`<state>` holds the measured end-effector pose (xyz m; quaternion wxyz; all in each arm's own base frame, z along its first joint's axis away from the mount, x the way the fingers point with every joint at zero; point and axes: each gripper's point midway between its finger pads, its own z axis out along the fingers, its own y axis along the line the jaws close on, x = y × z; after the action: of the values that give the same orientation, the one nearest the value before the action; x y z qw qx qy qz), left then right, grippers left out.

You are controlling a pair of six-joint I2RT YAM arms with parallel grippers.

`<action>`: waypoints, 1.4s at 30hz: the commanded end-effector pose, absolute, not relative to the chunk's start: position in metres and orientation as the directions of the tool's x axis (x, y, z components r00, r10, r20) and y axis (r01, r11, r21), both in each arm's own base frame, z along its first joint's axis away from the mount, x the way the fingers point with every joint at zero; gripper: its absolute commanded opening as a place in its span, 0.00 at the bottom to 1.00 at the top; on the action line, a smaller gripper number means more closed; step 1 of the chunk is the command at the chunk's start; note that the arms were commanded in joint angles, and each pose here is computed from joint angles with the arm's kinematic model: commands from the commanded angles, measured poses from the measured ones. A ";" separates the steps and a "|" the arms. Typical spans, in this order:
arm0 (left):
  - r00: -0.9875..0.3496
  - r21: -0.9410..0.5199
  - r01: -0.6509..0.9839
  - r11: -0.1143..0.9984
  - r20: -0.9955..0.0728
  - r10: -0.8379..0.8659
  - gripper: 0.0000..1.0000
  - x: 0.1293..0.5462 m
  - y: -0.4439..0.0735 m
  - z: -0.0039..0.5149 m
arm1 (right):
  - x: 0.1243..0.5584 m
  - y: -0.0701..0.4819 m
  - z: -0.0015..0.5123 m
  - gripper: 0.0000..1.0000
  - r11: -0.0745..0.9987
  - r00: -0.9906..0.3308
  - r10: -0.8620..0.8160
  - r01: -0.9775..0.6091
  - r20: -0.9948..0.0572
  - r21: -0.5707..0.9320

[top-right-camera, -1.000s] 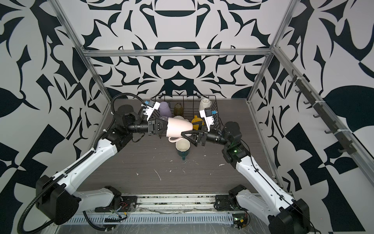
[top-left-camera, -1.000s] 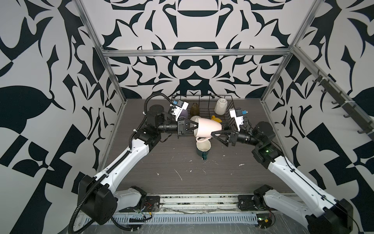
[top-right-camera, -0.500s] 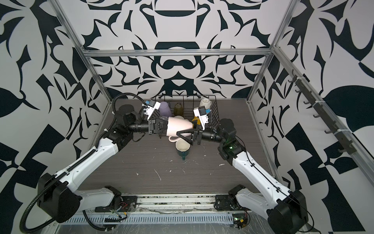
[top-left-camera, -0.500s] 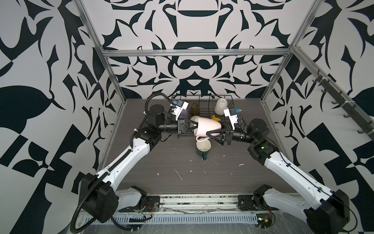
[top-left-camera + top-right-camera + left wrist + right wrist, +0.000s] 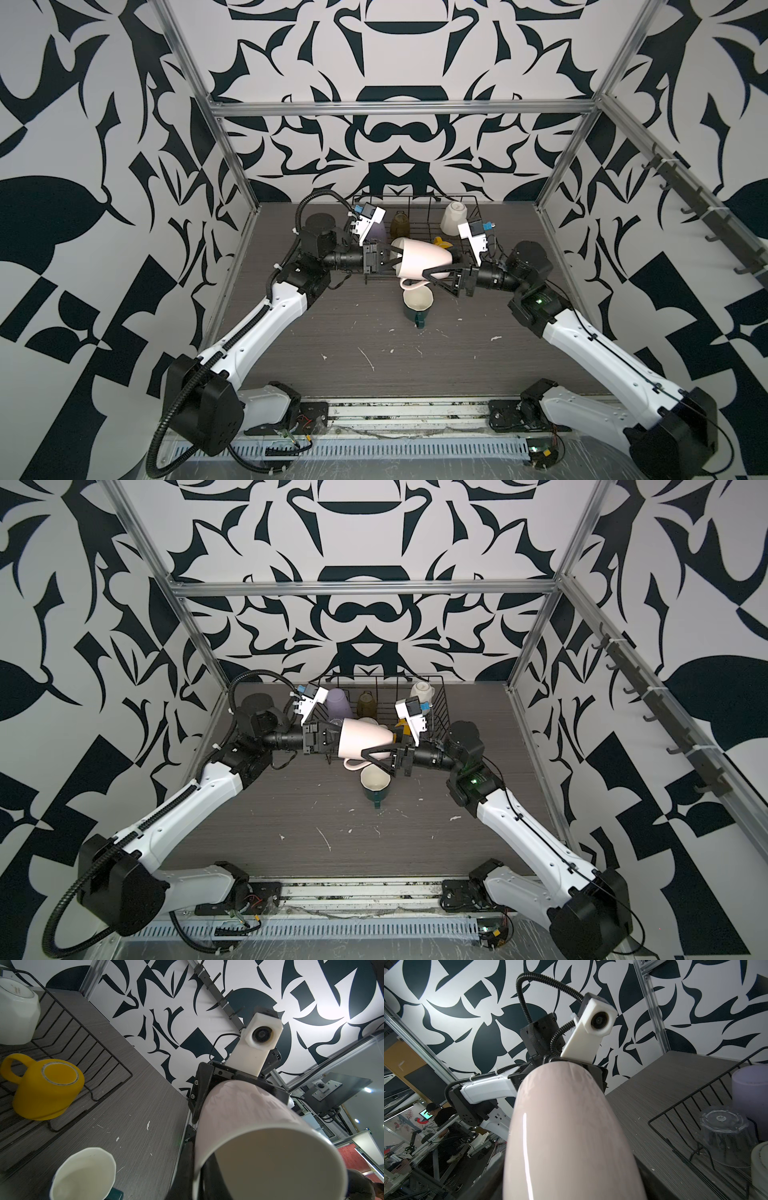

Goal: Load the cups into the dish rack
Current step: 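Close the right gripper on the pink-white mug's base while the left holds it, then open the left gripper and release the pink-white mug to the right gripper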

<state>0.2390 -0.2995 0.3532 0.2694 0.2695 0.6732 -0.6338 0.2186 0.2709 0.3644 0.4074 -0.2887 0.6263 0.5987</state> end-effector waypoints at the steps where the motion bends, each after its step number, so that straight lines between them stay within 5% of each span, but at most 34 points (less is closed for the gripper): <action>1: -0.667 -0.668 0.744 -0.023 -0.744 0.034 0.00 0.226 -0.303 0.372 | 0.230 0.271 0.379 0.49 0.168 -0.454 0.168 -0.861 -0.875 0.479; 4: -0.669 -0.670 0.742 -0.028 -0.743 0.038 0.00 0.225 -0.303 0.371 | 0.234 0.270 0.377 0.72 0.188 -0.457 0.174 -0.854 -0.872 0.485; 6: -0.672 -0.673 0.739 -0.031 -0.739 0.043 0.00 0.224 -0.303 0.371 | 0.234 0.270 0.378 0.78 0.186 -0.456 0.174 -0.855 -0.873 0.483; 20: -0.703 -0.706 0.706 -0.050 -0.708 0.067 0.00 0.228 -0.308 0.363 | 0.237 0.273 0.383 0.87 0.185 -0.450 0.181 -0.857 -0.874 0.480; 25: -0.703 -0.706 0.706 -0.057 -0.708 0.069 0.00 0.227 -0.308 0.364 | 0.237 0.274 0.382 0.75 0.180 -0.455 0.177 -0.857 -0.873 0.483; 34: -0.704 -0.706 0.706 -0.049 -0.708 0.063 0.00 0.229 -0.308 0.363 | 0.238 0.276 0.381 0.29 0.182 -0.463 0.166 -0.853 -0.870 0.489; 37: -0.698 -0.700 0.712 -0.051 -0.714 0.059 0.00 0.228 -0.308 0.364 | 0.238 0.276 0.383 0.00 0.189 -0.462 0.161 -0.853 -0.872 0.486; 42: -0.702 -0.705 0.708 -0.049 -0.710 0.062 0.00 0.229 -0.308 0.364 | 0.240 0.273 0.383 0.00 0.214 -0.456 0.175 -0.848 -0.873 0.486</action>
<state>0.2460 -0.3053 0.3439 0.2375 0.2598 0.6750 -0.6484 0.2256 0.2758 0.3607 0.3974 -0.2813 0.6455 0.5885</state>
